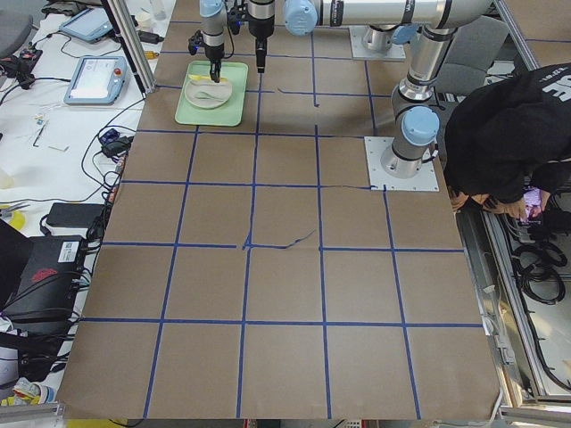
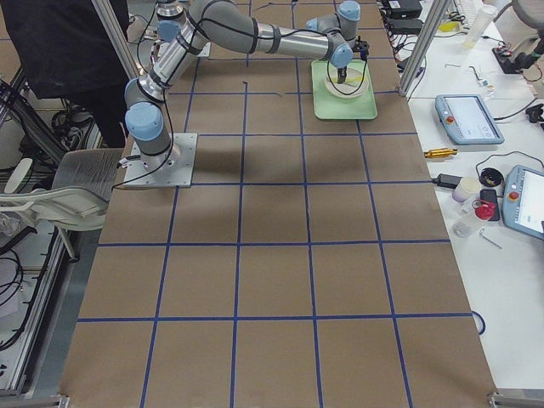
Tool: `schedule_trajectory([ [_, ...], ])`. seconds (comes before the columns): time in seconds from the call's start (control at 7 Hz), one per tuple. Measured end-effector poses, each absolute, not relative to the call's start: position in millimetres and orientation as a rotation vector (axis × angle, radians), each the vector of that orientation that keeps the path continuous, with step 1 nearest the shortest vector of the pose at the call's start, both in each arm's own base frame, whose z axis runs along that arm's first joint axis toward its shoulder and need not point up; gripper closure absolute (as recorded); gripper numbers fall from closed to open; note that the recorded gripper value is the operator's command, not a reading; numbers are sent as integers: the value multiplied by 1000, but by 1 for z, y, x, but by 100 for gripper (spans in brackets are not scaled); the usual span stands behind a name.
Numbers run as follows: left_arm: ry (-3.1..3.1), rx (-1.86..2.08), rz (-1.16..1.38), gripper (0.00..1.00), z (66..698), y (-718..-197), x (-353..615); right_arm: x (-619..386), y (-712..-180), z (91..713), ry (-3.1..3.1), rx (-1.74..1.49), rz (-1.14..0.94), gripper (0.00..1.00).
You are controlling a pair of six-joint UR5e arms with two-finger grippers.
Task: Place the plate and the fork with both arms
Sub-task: 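Lift the yellow fork out and lower it onto the tray beside the plate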
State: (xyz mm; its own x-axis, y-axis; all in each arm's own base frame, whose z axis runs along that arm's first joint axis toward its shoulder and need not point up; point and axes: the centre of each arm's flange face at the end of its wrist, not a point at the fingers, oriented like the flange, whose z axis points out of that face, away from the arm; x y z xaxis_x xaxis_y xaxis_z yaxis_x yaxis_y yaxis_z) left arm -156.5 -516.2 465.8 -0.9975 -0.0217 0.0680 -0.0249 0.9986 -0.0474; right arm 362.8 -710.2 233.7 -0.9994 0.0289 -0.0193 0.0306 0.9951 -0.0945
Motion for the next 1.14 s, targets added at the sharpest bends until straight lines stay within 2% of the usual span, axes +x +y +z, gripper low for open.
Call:
schedule_trajectory([
  [0.43,-3072,57,58,0,459,-515,-157,293,-706,223,3156,-36,-73,95],
  [0.57,-3071,76,48,0,455,-514,-157,284,-705,222,3167,-42,-66,87],
  [0.71,-3071,84,45,0,453,-514,-157,281,-703,216,3174,-43,-52,56],
  [0.86,-3071,86,44,0,453,-514,-157,279,-700,209,3179,-42,-40,10],
  [1.0,-3071,87,44,0,453,-514,-157,278,-698,204,3181,-40,-41,0],
  [1.14,-3071,87,44,0,453,-514,-157,276,-697,203,3183,-38,-43,0],
])
